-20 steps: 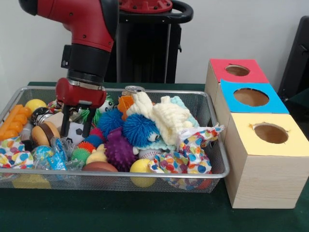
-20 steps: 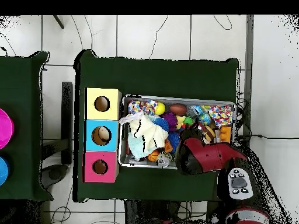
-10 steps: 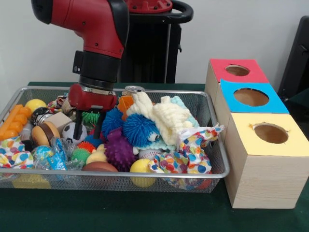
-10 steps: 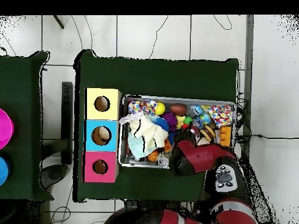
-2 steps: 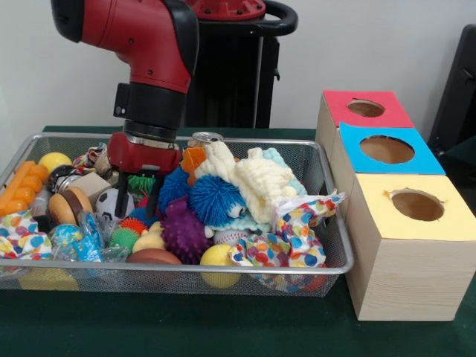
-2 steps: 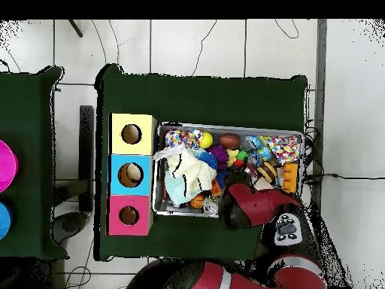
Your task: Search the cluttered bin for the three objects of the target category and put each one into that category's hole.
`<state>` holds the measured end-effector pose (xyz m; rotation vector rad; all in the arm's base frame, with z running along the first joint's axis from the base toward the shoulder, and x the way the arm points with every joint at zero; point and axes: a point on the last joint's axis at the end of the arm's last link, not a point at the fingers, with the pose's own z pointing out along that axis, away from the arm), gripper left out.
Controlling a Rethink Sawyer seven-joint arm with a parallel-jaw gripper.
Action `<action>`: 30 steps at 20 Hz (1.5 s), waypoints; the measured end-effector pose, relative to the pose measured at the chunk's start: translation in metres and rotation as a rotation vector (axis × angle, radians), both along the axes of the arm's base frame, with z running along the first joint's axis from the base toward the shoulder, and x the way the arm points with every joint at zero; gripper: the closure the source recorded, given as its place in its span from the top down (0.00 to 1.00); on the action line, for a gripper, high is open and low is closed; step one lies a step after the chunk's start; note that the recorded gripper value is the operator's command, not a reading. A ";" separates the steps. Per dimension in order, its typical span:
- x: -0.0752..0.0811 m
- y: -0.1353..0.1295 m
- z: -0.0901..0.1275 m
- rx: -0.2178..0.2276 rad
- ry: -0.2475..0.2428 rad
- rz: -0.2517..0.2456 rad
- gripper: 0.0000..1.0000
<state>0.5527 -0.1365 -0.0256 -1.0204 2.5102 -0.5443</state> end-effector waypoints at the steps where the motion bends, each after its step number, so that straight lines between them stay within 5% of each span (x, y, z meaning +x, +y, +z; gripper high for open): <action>1: -0.001 -0.002 0.000 -0.003 -0.001 -0.001 1.00; 11: -0.006 -0.015 0.000 -0.017 -0.008 -0.041 1.00; 23: 0.005 -0.009 0.004 0.014 -0.104 -0.001 1.00; 30: 0.003 -0.007 -0.001 0.022 -0.108 -0.001 1.00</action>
